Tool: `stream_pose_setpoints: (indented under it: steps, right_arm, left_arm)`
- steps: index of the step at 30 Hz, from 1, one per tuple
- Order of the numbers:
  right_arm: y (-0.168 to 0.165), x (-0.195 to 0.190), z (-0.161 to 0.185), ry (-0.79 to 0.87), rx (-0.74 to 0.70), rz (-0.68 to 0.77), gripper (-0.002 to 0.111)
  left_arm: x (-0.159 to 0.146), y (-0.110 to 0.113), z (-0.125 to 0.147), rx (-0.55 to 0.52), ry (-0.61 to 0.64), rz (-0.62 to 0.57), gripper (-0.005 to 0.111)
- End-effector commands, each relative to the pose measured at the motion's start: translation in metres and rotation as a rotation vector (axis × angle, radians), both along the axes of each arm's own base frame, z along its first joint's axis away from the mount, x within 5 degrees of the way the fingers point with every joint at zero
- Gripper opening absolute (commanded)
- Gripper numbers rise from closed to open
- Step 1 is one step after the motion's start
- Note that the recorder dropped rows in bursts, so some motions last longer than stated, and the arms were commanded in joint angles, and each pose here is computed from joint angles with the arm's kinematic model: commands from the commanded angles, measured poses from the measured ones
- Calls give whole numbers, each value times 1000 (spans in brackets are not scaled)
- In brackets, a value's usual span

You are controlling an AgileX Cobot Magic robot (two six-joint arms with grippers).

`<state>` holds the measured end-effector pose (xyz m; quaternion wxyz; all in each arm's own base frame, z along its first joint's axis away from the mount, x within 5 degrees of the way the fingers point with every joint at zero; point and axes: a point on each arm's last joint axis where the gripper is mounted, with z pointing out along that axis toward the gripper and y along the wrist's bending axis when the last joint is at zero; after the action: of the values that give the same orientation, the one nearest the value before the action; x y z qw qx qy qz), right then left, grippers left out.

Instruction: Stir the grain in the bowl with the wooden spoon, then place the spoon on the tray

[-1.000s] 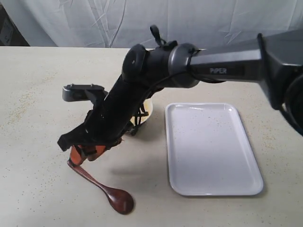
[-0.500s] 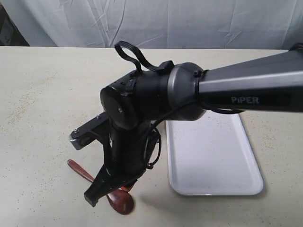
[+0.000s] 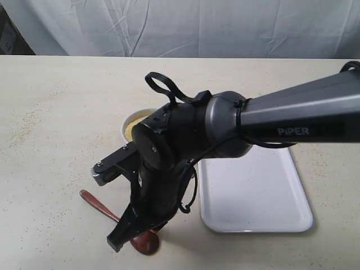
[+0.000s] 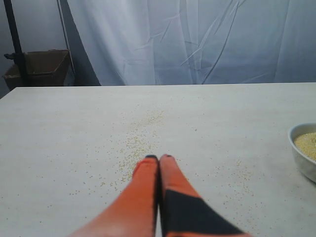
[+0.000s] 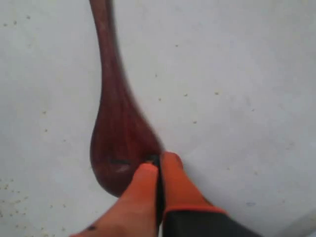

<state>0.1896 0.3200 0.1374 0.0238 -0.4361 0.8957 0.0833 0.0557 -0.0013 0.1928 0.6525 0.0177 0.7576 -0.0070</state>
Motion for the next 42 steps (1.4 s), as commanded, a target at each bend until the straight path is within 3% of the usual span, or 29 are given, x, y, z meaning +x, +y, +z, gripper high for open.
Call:
stream_pose_setpoints:
  steps: [1, 6, 11, 13, 42]
  right_arm:
    - [2, 2, 19, -31, 45, -23, -1]
    - [7, -9, 37, -46, 87, 4, 5]
    - [17, -26, 33, -54, 89, 48, 43]
    - [19, -30, 28, -40, 72, 39, 48]
    - [16, -17, -35, -94, -128, -39, 45]
  left_arm:
    - [0, 0, -1, -6, -6, 1, 0]
    - [0, 0, -1, -6, -6, 1, 0]
    - [0, 0, -1, -6, -6, 1, 0]
    - [0, 0, -1, -6, -6, 1, 0]
    - [0, 0, -1, -6, -6, 1, 0]
